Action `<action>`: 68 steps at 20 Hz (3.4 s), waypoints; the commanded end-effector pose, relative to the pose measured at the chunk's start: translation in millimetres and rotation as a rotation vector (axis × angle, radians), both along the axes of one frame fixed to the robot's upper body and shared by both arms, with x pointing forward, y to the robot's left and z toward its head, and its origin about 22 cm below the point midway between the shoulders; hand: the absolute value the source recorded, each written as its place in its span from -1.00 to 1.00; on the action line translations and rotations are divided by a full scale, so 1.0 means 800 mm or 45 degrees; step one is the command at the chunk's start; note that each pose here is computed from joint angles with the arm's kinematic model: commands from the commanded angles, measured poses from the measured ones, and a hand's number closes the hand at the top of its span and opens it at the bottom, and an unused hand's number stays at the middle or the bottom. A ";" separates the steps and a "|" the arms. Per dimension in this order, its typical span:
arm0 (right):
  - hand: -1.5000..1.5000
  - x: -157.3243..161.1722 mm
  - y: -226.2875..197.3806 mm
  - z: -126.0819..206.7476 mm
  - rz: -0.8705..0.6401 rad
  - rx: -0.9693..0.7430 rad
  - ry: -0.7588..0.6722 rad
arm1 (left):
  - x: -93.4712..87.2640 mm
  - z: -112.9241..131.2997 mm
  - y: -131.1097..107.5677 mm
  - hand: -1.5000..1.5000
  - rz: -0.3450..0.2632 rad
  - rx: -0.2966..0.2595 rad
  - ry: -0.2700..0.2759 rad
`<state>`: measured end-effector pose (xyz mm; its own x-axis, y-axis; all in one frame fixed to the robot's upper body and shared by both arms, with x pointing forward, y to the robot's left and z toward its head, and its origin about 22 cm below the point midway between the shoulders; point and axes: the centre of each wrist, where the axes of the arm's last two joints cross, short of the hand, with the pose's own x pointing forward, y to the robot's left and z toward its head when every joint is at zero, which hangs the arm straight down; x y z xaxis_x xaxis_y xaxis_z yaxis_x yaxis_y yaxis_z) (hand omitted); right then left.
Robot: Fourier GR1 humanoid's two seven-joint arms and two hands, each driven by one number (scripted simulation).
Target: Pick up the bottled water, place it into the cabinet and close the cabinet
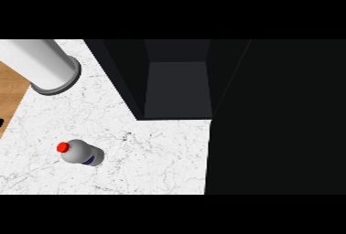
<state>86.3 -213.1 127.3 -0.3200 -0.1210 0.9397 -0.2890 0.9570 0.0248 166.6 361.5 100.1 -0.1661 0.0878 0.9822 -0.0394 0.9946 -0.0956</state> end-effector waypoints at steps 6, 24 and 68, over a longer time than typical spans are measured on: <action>-1.00 -0.045 -0.003 0.040 -0.005 -0.023 -0.054 | 0.002 -0.085 0.017 -1.00 -0.031 -0.036 0.186; -1.00 -0.057 0.002 0.022 0.005 -0.036 -0.037 | 0.055 -0.254 -0.012 -1.00 -0.100 -0.170 0.323; -1.00 -0.087 0.004 0.018 -0.022 0.003 -0.003 | 0.129 -0.293 -0.209 1.00 -0.272 0.062 -0.090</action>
